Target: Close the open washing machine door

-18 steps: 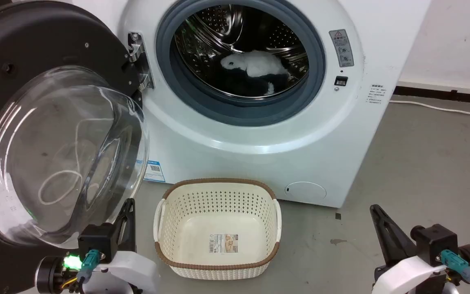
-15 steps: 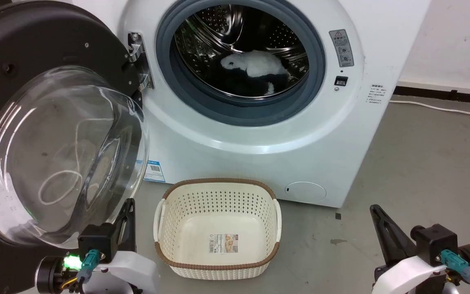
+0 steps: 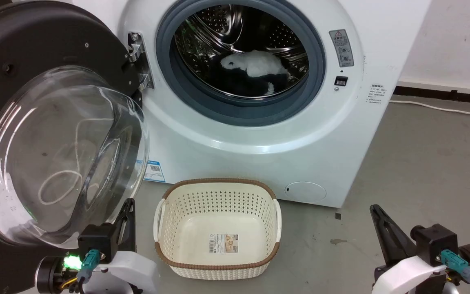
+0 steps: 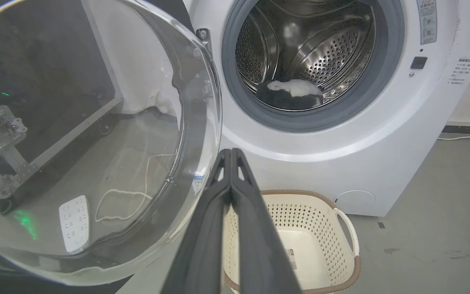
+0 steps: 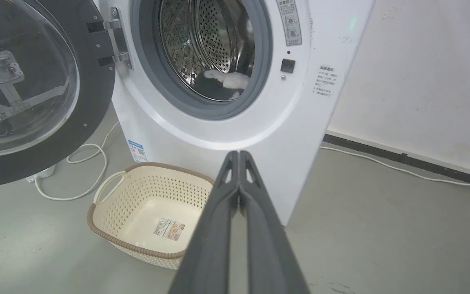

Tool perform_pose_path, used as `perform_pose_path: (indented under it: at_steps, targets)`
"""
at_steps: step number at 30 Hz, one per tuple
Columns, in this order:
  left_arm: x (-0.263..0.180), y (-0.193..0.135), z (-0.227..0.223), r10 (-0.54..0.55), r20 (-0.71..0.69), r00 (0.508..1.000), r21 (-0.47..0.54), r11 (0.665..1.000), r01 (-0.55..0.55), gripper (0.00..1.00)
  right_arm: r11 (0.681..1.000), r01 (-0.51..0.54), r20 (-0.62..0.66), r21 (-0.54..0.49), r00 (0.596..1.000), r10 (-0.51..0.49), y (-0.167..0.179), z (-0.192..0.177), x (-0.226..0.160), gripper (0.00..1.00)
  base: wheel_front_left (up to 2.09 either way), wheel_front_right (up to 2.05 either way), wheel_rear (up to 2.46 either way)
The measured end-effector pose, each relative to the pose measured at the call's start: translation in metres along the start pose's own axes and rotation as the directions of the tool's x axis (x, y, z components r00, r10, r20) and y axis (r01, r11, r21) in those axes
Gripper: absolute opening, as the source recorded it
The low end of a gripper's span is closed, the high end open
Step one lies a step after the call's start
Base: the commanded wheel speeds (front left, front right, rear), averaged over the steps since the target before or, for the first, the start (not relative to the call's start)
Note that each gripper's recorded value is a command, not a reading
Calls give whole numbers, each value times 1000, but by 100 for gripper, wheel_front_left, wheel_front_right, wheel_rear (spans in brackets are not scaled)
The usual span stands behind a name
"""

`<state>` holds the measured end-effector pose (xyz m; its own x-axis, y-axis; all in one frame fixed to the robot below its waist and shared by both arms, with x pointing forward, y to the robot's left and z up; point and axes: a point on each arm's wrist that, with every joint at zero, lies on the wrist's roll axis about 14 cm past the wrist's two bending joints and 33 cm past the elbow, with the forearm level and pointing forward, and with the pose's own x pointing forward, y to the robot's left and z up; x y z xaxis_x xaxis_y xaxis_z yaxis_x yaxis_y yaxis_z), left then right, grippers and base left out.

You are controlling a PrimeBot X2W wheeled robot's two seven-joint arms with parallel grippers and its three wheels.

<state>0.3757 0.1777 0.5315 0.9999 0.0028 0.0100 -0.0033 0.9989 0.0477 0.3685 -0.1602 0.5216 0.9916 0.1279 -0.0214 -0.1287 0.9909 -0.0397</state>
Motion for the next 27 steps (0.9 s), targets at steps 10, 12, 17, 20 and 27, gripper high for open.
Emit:
perform_pose_path:
  at_steps: [10, 12, 17, 20, 27]
  targets:
    - [0, 0, 0, 0, 0, 1000, 0, 1000, 0, 0, 1000, 0, 0, 0, 1000, 0, 0, 0, 0, 0, 0, 0, 0]
    - [0, 0, 0, 0, 0, 1000, 0, 1000, 0, 0, 1000, 0, 0, 0, 1000, 0, 0, 0, 0, 0, 0, 0, 0]
    - [0, 0, 0, 0, 0, 1000, 0, 1000, 0, 0, 1000, 0, 0, 0, 1000, 0, 0, 0, 0, 0, 0, 0, 0]
    - [0, 0, 0, 0, 0, 1000, 0, 1000, 0, 0, 1000, 0, 0, 0, 1000, 0, 0, 0, 0, 0, 0, 0, 0]
    - [0, 0, 0, 0, 0, 1000, 0, 1000, 0, 0, 1000, 0, 0, 0, 1000, 0, 0, 0, 0, 0, 0, 0, 0]
